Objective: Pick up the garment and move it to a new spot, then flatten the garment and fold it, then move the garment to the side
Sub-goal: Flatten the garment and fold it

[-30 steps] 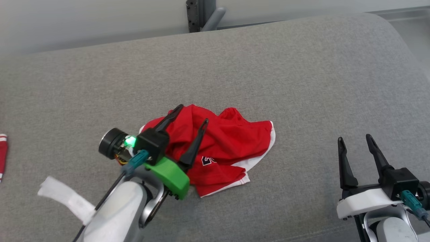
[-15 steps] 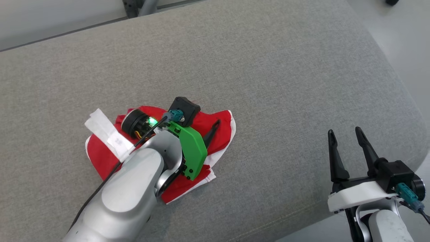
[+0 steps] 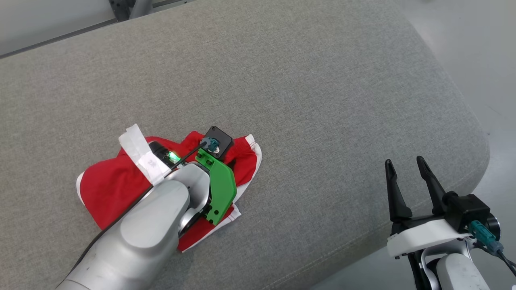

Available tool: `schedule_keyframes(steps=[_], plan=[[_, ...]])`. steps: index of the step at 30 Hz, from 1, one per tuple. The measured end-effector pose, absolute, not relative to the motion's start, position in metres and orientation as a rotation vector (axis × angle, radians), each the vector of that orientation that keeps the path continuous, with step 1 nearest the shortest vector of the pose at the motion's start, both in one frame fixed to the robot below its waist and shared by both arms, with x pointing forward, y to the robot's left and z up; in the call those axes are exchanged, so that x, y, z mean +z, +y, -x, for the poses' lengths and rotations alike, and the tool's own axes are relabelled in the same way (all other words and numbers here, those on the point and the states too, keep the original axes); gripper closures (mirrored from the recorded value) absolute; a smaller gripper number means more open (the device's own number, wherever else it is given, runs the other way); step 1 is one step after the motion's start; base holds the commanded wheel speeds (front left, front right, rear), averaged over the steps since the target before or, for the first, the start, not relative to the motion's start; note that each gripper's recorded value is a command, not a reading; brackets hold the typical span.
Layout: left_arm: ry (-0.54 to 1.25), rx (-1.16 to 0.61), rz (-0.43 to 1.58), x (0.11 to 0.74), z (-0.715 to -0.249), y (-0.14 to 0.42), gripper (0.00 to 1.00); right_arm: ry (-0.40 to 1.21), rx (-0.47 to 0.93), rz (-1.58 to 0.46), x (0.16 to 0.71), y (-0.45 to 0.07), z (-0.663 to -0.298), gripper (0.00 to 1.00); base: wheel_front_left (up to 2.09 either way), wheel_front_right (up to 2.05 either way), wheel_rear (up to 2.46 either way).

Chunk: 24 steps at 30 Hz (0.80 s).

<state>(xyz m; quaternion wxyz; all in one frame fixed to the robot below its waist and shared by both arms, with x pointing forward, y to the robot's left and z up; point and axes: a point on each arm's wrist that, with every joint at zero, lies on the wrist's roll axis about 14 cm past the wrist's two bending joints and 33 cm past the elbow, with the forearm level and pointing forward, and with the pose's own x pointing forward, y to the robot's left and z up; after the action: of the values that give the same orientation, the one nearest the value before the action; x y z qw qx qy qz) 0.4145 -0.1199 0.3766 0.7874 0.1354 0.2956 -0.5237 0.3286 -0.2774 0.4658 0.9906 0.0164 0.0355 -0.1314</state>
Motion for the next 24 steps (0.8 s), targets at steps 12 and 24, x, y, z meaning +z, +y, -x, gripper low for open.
schedule_keyframes(steps=[12,24], plan=[[0.268,-1.079,-0.014,0.492,-0.451,-0.156,1.00,0.056,-0.257,-0.067,0.468,-0.273,-0.323,0.00,0.00,0.00,0.00],[-0.346,-0.859,0.264,0.657,-0.480,-0.120,1.00,0.047,-0.224,-0.090,0.467,-0.263,-0.325,0.00,0.00,0.00,0.00]])
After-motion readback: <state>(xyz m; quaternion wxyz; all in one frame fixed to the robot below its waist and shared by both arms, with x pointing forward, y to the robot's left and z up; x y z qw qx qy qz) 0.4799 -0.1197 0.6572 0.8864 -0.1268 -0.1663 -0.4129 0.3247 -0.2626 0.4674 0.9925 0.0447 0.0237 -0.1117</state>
